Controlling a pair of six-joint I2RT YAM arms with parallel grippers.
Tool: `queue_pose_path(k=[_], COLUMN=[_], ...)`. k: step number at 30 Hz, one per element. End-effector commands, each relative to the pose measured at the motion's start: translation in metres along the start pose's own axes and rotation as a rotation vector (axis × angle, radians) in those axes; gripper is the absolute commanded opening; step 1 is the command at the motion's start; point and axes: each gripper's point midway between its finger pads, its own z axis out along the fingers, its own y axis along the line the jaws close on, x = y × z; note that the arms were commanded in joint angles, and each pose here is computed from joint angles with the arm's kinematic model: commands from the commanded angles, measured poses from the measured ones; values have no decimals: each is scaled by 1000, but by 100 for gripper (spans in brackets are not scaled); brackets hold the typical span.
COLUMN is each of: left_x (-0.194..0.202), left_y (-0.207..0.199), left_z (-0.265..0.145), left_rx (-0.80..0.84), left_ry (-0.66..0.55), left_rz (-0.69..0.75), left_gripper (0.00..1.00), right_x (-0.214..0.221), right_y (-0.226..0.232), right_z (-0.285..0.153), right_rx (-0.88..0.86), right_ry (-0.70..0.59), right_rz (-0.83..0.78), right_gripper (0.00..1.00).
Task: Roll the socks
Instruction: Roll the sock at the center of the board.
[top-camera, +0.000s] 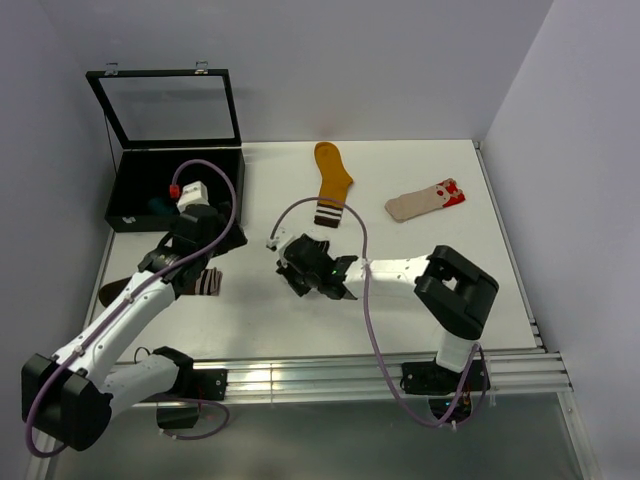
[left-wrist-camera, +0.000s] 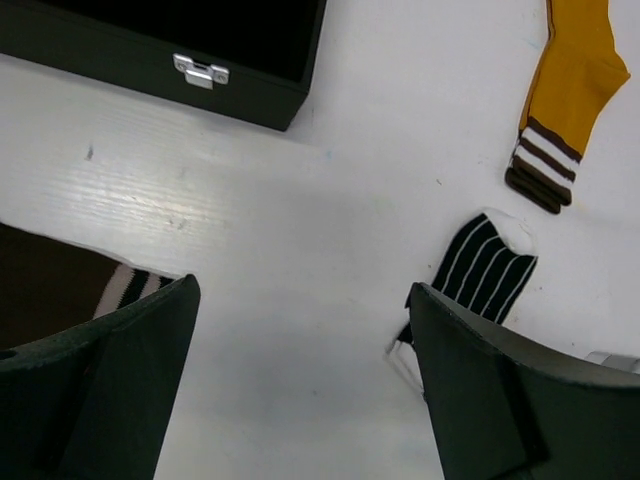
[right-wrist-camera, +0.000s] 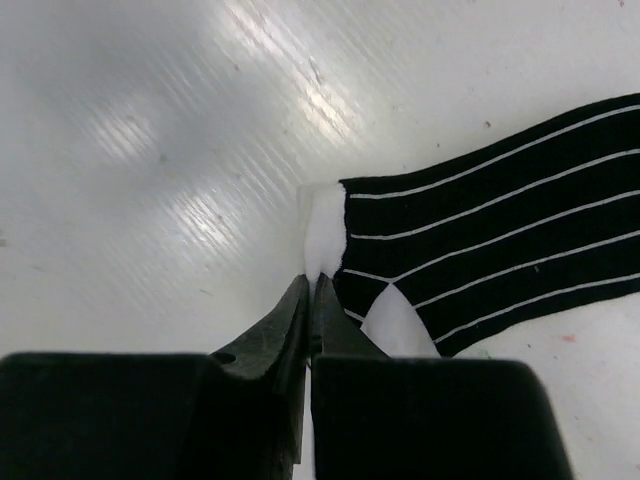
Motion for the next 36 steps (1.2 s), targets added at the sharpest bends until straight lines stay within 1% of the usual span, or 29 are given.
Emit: queue_pose_path(k=[1, 3, 5, 6, 11, 14, 15, 23, 26, 30, 36], left_x=[7, 20, 33, 37, 67, 77, 79, 106, 115, 121, 132], left_y=[-20, -28, -38, -42, -58, -64, -66, -77, -80, -91, -98], left_z=[1, 6, 11, 12, 24, 29, 30, 45, 50, 55, 66], left_rx=[54, 64, 75, 77, 75, 78, 82, 78, 67, 83, 65], left_ry=[35, 63, 99, 110, 195, 222, 226, 321, 349, 373, 405], left_rz=[-76, -86, -85, -85, -81, -84, -87, -101, -97, -113, -131], left_gripper=[91, 91, 91, 91, 91, 91, 91, 90, 88, 88, 84], right_x=[-29, -35, -32, -35, -22, -12, -15, 13, 18, 20, 17], right_y=[11, 6, 8, 1, -8, -11, -10, -27, -33, -37, -38], right_z=[-13, -15, -15, -14, -11, -9, -10, 6, 10, 12, 12], right_rx=[-169, -222, -280, -286, -370, -419, -450, -439, -426, -406, -407], right_ry=[-99, -118, -114, -125, -109, -97, -112, -44, -41, -37, -38], right_rz=[167, 232, 269, 311, 452, 546, 557, 715, 768, 792, 805], right_gripper=[0, 0, 0, 0, 0, 0, 0, 0, 0, 0, 0])
